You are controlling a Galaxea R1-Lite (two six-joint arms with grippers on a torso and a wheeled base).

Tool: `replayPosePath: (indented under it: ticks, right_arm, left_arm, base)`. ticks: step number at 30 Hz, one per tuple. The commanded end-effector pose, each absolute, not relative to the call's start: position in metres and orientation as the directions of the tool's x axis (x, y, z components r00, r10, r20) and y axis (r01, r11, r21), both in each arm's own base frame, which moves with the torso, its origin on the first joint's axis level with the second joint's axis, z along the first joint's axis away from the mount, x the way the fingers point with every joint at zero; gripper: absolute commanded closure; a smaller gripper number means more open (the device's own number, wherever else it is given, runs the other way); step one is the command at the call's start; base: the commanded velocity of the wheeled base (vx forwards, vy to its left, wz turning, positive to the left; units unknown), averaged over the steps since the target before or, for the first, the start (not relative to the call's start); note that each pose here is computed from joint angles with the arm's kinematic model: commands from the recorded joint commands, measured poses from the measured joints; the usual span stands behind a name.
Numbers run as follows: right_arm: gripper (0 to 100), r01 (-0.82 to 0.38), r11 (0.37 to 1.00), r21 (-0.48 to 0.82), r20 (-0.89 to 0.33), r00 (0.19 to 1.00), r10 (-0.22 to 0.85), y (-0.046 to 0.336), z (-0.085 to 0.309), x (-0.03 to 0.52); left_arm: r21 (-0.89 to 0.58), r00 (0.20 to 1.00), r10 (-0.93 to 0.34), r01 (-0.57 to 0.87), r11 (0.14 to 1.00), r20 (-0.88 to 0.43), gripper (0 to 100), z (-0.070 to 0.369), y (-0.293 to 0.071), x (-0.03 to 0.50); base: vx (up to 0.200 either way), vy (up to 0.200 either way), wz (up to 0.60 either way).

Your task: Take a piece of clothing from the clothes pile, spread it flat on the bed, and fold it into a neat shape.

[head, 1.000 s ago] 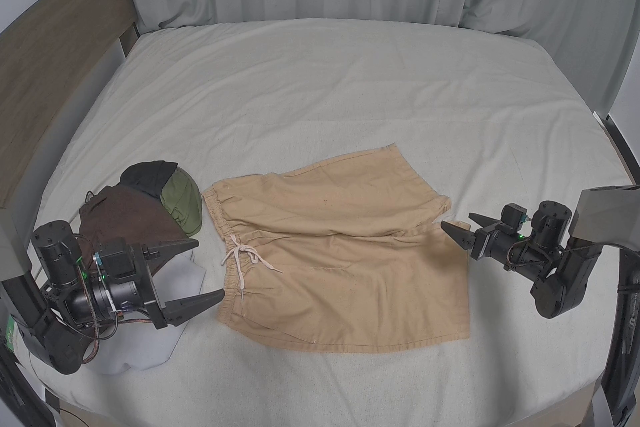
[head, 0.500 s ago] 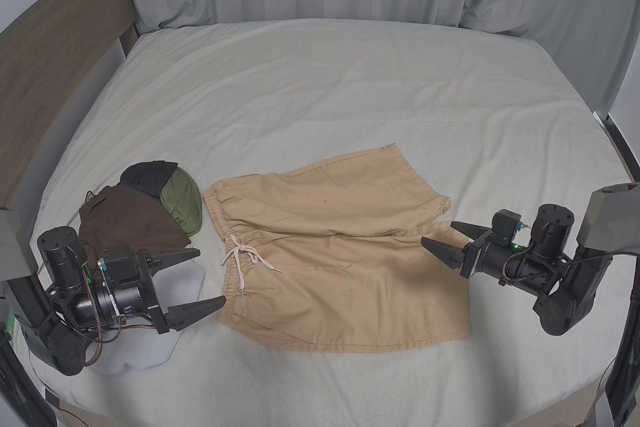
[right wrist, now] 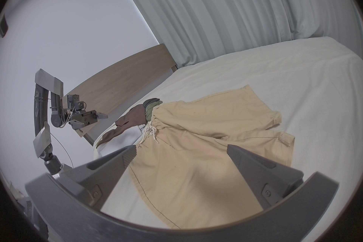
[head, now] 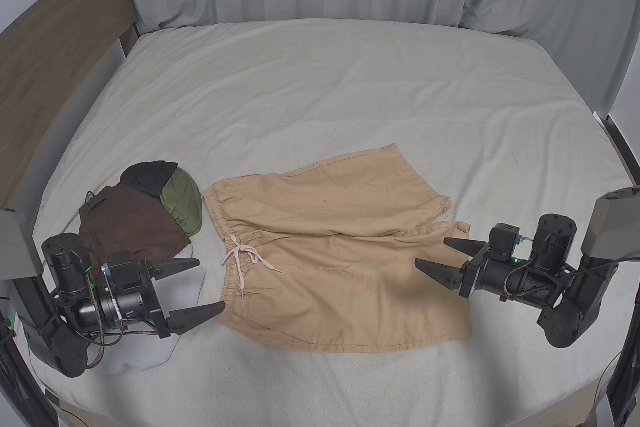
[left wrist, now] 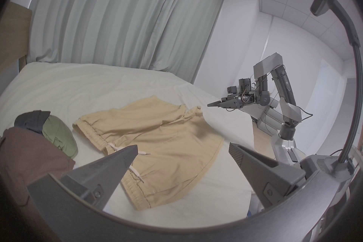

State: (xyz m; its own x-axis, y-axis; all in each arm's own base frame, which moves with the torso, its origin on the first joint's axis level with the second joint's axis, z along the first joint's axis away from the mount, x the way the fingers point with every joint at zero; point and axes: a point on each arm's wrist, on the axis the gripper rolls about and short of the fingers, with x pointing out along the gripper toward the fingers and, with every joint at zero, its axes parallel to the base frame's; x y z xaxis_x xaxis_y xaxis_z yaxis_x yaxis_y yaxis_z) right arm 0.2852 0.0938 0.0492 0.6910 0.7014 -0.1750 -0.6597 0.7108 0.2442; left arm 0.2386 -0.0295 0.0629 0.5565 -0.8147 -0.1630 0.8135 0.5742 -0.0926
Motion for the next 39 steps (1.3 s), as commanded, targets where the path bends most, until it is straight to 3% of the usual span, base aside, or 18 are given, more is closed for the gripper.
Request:
replayPosePath:
  ticks: [1,8,17,39]
  right_arm:
    - [0,-0.662,0.709,0.241,-0.167,0.692,0.703,0.094,0.052,0.284]
    - [0,-0.66,0.712,0.24,-0.168,0.694,0.7,0.093,0.052,0.284]
    - [0,-0.66,0.712,0.24,-0.168,0.694,0.7,0.093,0.052,0.284]
    - [0,-0.66,0.712,0.238,-0.164,0.695,0.7,0.092,0.054,0.284]
  left_arm:
    - [-0.133,0.561,-0.805,0.798,0.588,-0.194,0,0.052,-0.029,0.239]
    - [-0.215,0.572,-0.785,0.758,0.616,-0.236,0,0.041,-0.028,0.239]
    - [-0.279,0.649,-0.715,0.658,0.7,-0.262,0,0.041,-0.026,0.24]
    - [-0.386,0.614,-0.696,0.58,0.717,-0.371,0,0.0,-0.026,0.247]
  base:
    - [0.0,0.0,0.0]
    - [0.0,0.0,0.0]
    - [0.0,0.0,0.0]
    - [0.0,0.0,0.0]
